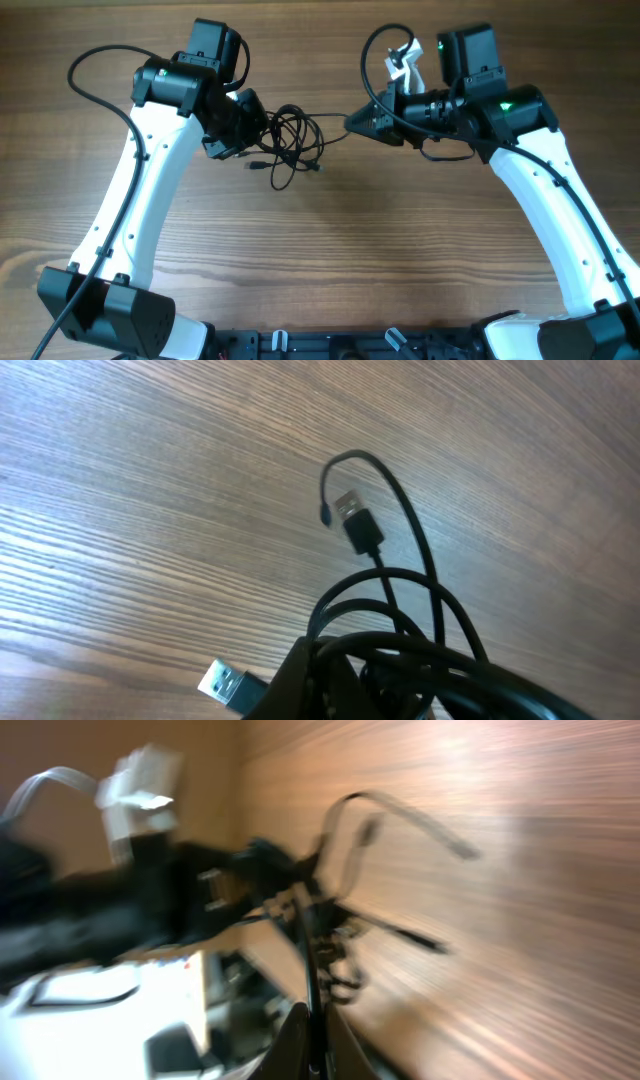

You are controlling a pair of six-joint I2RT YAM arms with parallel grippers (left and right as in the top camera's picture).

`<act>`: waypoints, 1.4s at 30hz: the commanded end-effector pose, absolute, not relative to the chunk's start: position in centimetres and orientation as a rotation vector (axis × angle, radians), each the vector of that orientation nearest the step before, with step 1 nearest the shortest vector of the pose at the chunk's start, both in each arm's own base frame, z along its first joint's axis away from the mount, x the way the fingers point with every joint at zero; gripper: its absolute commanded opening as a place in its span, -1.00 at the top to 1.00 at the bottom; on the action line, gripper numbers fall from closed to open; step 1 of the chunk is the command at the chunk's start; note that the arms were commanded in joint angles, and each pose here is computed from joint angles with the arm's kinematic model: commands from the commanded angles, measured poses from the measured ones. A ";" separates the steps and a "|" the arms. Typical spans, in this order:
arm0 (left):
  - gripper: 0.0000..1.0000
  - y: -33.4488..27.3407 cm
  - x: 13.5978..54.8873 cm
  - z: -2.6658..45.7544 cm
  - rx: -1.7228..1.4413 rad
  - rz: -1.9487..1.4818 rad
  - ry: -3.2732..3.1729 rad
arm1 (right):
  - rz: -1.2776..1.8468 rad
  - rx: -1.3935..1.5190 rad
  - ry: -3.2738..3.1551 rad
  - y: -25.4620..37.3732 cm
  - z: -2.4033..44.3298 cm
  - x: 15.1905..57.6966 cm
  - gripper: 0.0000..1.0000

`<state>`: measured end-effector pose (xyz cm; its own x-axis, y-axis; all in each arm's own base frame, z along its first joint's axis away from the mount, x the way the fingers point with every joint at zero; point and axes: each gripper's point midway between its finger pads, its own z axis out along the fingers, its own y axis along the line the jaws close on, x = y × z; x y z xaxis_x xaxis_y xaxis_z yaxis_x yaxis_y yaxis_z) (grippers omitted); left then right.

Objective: Untangle cables

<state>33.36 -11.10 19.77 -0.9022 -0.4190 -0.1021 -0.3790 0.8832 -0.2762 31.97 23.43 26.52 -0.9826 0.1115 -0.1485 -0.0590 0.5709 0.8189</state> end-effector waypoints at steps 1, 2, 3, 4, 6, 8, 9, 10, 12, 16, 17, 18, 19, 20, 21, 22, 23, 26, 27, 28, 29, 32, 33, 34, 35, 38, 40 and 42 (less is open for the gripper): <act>0.92 -9.7 33.7 19.1 -0.687 -0.273 2.875 | 1.085 0.078 2.612 20.9 25.5 33.5 0.91; 0.92 -9.7 33.7 19.1 -0.696 -0.274 2.873 | 1.063 0.087 2.620 20.7 25.3 33.6 0.91; 0.92 -9.7 33.7 19.0 -0.709 -0.275 2.872 | 1.027 0.109 2.633 20.3 24.9 33.6 0.91; 0.92 -9.7 33.7 18.9 -0.720 -0.274 2.871 | 0.979 0.132 2.648 19.8 24.4 33.6 0.92; 0.92 -9.7 33.7 18.9 -0.720 -0.274 2.873 | 0.901 0.167 2.668 18.9 23.8 33.7 0.91; 0.92 -9.7 33.7 18.6 -0.722 -0.272 2.875 | 0.813 0.208 2.685 17.9 23.1 33.8 0.91; 0.92 -9.7 33.6 18.5 -0.723 -0.270 2.878 | 0.763 0.251 2.694 17.2 22.7 33.9 0.91; 0.92 -9.6 33.5 18.3 -0.734 -0.268 2.881 | 0.711 0.303 2.702 16.5 22.3 33.9 0.91; 0.92 -9.6 33.4 17.8 -0.781 -0.267 2.879 | 0.630 0.389 2.714 15.4 21.8 33.9 0.86; 0.92 -9.8 33.3 16.7 -0.802 -0.270 2.887 | 0.624 0.381 2.721 15.3 21.7 33.7 0.74; 0.92 -9.9 33.3 16.5 -0.801 -0.279 2.890 | 0.623 0.382 2.722 15.3 21.7 33.7 0.70; 0.92 -10.0 33.2 16.3 -0.801 -0.292 2.894 | 0.621 0.382 2.725 15.3 21.6 33.7 0.63; 0.92 -10.2 33.2 16.2 -0.801 -0.302 2.898 | 0.620 0.382 2.726 15.3 21.6 33.7 0.52; 0.92 -10.3 33.2 16.1 -0.799 -0.314 2.900 | 0.620 0.383 2.726 15.3 21.6 33.7 0.30; 0.92 -10.5 33.2 16.0 -0.799 -0.329 2.904 | 0.620 0.383 2.728 15.3 21.5 33.7 0.11; 0.92 -10.7 33.1 16.1 -0.799 -0.343 2.908 | 0.620 0.383 2.728 15.3 21.5 33.7 -0.03; 0.92 -10.8 33.1 16.1 -0.797 -0.358 2.912 | 0.620 0.383 2.729 15.3 21.5 33.7 -0.15; 0.92 -12.0 33.0 16.4 -0.769 -0.458 2.929 | 0.628 0.377 2.738 15.6 21.4 33.6 -0.36; 0.92 -12.9 33.0 16.7 -0.744 -0.533 2.935 | 0.641 0.373 2.744 15.7 21.3 33.6 -0.43; 0.92 -13.5 33.1 16.9 -0.710 -0.589 2.938 | 0.655 0.361 2.751 16.0 21.2 33.5 -0.46; 0.92 -14.5 33.2 17.3 -0.655 -0.682 2.939 | 0.675 0.330 2.758 16.3 21.1 33.4 -0.48; 0.92 -18.2 33.4 19.9 -0.461 -1.040 2.890 | 0.711 0.266 2.784 17.0 20.6 33.3 -0.56; 0.92 -19.2 33.5 20.8 -0.412 -1.137 2.861 | 0.707 0.260 2.793 17.0 20.3 33.4 -0.58; 0.92 -20.0 33.5 21.8 -0.369 -1.229 2.829 | 0.701 0.255 2.803 17.0 20.0 33.4 -0.61; 0.92 -21.0 33.5 23.4 -0.305 -1.353 2.773 | 0.693 0.263 2.823 17.0 19.5 33.3 -0.64; 0.92 -22.5 33.2 27.0 -0.154 -1.563 2.640 | 0.677 0.275 2.862 17.0 18.4 33.3 -0.65; 0.92 -23.1 32.9 29.0 -0.090 -1.654 2.570 | 0.670 0.282 2.880 17.0 17.8 33.3 -0.65; 0.92 -23.2 32.6 30.8 -0.110 -1.701 2.527 | 0.669 0.287 2.898 17.1 17.2 33.4 -0.65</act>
<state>35.32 -22.04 24.97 -0.9803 -0.1947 -0.0330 -0.0811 0.5493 -0.8317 33.08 16.60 17.71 -0.9621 0.2443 -0.1215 0.1682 0.8816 0.4411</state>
